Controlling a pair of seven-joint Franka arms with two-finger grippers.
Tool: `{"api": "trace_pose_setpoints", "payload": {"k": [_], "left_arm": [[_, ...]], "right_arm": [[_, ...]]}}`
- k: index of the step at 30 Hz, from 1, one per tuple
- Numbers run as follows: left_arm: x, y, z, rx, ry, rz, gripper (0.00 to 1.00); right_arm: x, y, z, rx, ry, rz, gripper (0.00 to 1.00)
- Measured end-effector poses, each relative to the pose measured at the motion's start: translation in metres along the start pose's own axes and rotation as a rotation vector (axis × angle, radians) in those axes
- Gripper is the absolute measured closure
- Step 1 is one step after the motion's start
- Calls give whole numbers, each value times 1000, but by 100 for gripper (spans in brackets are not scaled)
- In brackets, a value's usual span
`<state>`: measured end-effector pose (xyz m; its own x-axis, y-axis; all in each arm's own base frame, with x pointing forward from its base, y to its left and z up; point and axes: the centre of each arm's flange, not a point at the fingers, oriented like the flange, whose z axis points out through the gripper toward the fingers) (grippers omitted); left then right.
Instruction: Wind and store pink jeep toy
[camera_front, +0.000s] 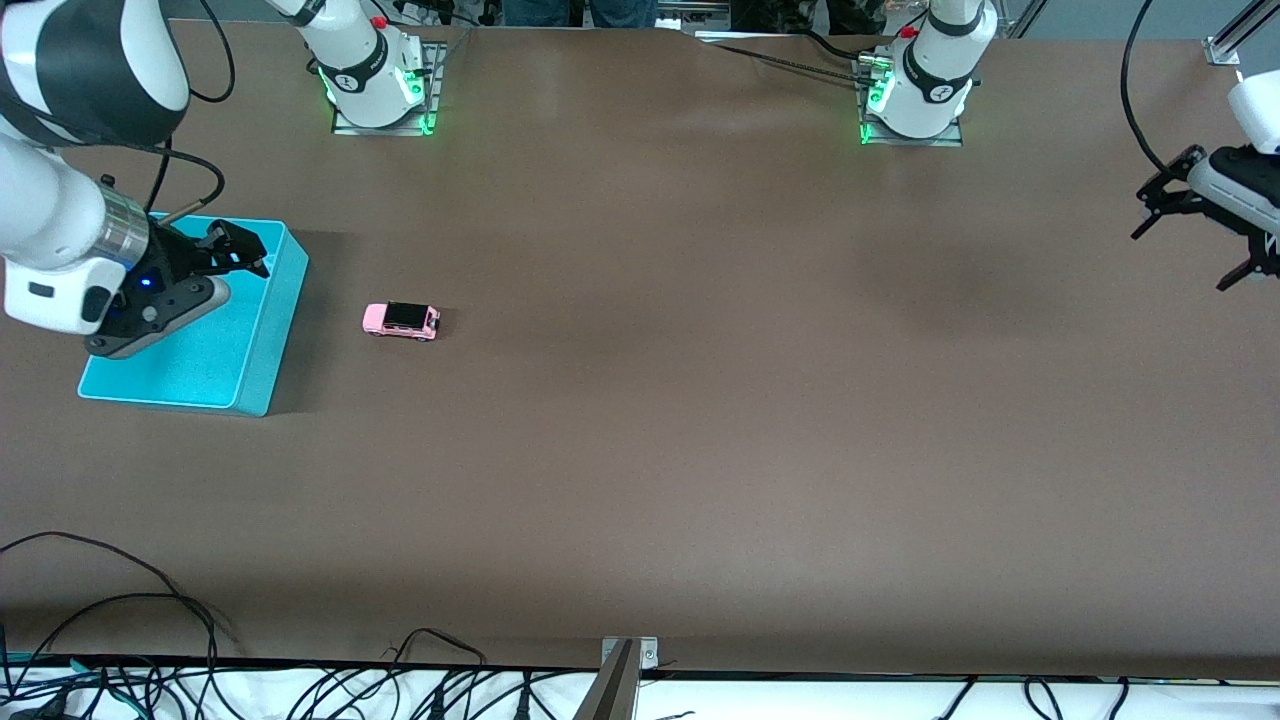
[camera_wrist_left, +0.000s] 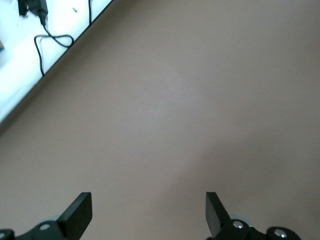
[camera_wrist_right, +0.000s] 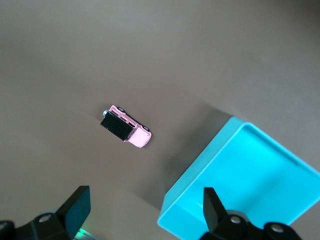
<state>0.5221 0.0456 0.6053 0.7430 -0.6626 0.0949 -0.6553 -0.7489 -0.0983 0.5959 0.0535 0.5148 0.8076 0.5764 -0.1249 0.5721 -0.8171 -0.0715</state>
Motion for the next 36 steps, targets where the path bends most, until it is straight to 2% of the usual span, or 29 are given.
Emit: {"api": "trace_pose_setpoints", "payload": {"k": [6, 12, 18, 22, 29, 36], "left_arm": [[15, 23, -26, -4, -55, -125, 0], [20, 39, -51, -19, -98, -247, 0], [22, 50, -70, -21, -119, -386, 0], [33, 62, -67, -17, -137, -524, 0], [47, 56, -68, -27, -167, -639, 0], [54, 42, -68, -36, -171, -654, 0]], "right_arm": [[7, 3, 36, 7, -9, -196, 0], [16, -15, 77, 29, -33, -312, 0], [30, -49, 129, 12, -5, -448, 0], [28, -67, 173, -4, 17, -519, 0], [17, -101, 226, -34, 56, -584, 0], [1, -107, 253, -45, 67, -631, 0]]}}
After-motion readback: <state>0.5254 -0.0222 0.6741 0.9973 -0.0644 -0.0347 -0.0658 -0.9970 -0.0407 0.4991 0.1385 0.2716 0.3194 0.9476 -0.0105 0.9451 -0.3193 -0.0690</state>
